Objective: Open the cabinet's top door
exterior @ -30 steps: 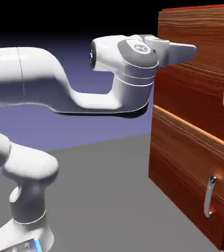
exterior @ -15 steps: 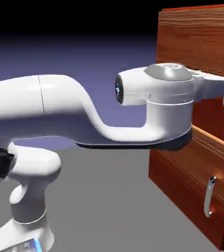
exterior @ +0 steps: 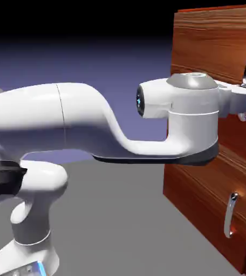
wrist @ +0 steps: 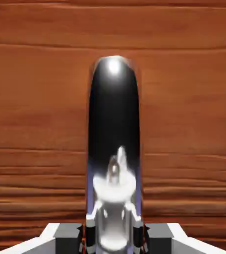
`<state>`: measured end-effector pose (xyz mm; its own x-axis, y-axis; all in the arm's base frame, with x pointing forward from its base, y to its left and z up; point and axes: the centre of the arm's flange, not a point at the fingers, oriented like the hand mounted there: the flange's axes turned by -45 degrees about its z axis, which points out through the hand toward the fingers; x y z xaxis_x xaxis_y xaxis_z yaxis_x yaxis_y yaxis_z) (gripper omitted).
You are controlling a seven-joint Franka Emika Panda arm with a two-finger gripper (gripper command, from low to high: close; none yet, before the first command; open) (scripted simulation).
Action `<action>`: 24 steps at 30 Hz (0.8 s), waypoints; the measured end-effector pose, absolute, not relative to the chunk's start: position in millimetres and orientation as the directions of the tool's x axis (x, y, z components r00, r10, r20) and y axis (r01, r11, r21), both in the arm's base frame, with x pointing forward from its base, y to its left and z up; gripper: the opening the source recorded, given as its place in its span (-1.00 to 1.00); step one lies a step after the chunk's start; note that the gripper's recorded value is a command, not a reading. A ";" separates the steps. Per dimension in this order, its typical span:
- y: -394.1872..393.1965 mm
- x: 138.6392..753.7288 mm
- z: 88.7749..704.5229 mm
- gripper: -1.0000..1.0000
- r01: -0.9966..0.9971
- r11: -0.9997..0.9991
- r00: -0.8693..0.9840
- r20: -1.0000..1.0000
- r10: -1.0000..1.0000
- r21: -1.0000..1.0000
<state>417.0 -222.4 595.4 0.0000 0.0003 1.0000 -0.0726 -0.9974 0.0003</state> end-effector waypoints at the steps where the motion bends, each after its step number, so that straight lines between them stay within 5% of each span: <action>1: -219.4 410.1 595.4 -1.00 -0.089 -0.996 0.000 1.000 0.000 0.000; 24: -110.7 258.8 595.4 -1.00 -0.480 -0.877 0.000 1.000 0.000 0.000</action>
